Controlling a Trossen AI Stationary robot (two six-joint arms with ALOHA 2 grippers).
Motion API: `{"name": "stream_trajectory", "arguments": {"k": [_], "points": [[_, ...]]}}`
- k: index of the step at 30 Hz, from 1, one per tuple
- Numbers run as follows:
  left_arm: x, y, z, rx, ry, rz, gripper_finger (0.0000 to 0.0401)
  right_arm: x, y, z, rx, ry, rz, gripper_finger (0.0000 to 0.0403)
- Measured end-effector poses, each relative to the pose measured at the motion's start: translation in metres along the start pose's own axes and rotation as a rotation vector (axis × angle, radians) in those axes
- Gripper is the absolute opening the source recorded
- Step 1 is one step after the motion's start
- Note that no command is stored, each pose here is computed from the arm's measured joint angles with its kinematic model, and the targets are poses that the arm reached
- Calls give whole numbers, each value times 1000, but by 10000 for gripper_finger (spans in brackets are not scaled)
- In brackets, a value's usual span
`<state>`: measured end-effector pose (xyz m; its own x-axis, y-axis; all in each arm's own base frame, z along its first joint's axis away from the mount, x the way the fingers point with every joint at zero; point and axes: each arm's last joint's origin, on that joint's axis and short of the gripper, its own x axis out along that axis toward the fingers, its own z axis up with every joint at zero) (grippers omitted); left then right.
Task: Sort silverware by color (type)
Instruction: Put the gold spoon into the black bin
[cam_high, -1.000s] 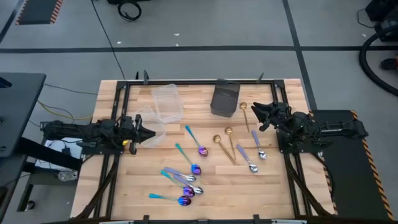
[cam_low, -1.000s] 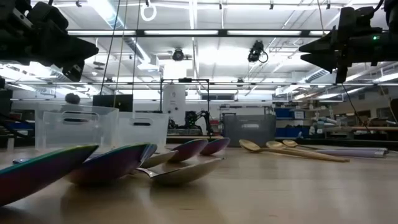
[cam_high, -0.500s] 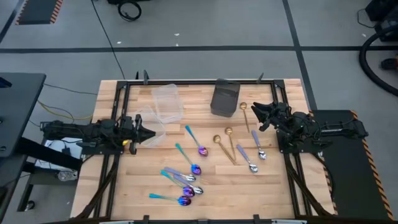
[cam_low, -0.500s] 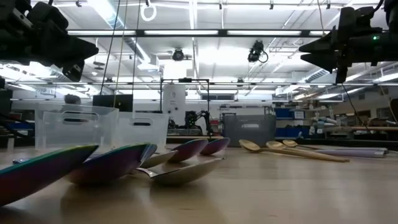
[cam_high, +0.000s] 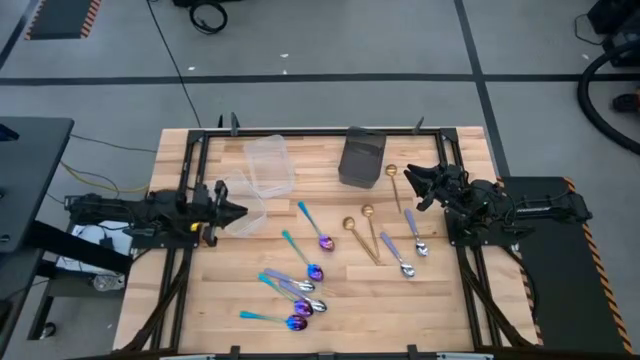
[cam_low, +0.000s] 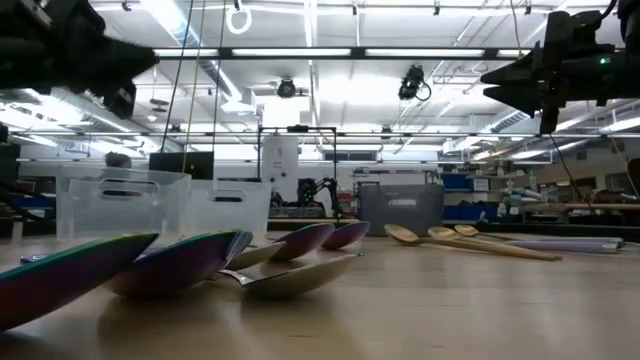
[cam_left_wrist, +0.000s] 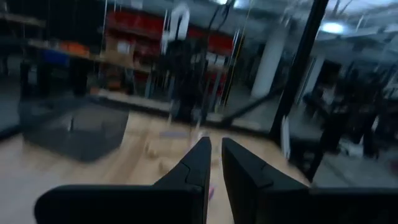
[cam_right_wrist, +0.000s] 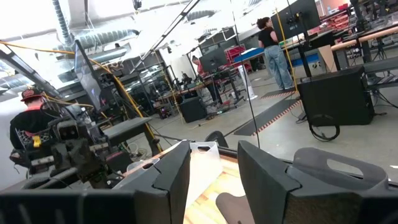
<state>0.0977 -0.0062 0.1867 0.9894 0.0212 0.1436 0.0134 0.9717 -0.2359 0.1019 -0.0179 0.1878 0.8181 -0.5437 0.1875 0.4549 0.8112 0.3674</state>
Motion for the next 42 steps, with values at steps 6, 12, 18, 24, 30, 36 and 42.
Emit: {"name": "stream_trajectory", "arguments": {"k": [6, 12, 18, 24, 30, 36, 42], "points": [[0, -1, 5, -7, -59, 3, 46, 0, 0, 0, 0, 0, 0, 144], [-2, -3, 21, -27, -229, 12, 46, 0, 2, 8, 38, -73, 16, 144], [-3, -3, 25, -30, -273, 5, 46, -1, 4, 11, 20, -95, 63, 144], [-5, 3, 26, -62, -320, 233, 46, 4, 4, 6, 103, -47, 67, 144], [-3, 6, 16, -99, -231, 273, 46, 15, 3, -9, 23, 86, 11, 144], [-1, 4, 11, -132, -164, 170, 46, 36, 14, -9, -53, 226, -41, 144], [-2, 6, 13, -83, -181, 230, 46, 57, 30, -9, -127, 505, -137, 144]]}}
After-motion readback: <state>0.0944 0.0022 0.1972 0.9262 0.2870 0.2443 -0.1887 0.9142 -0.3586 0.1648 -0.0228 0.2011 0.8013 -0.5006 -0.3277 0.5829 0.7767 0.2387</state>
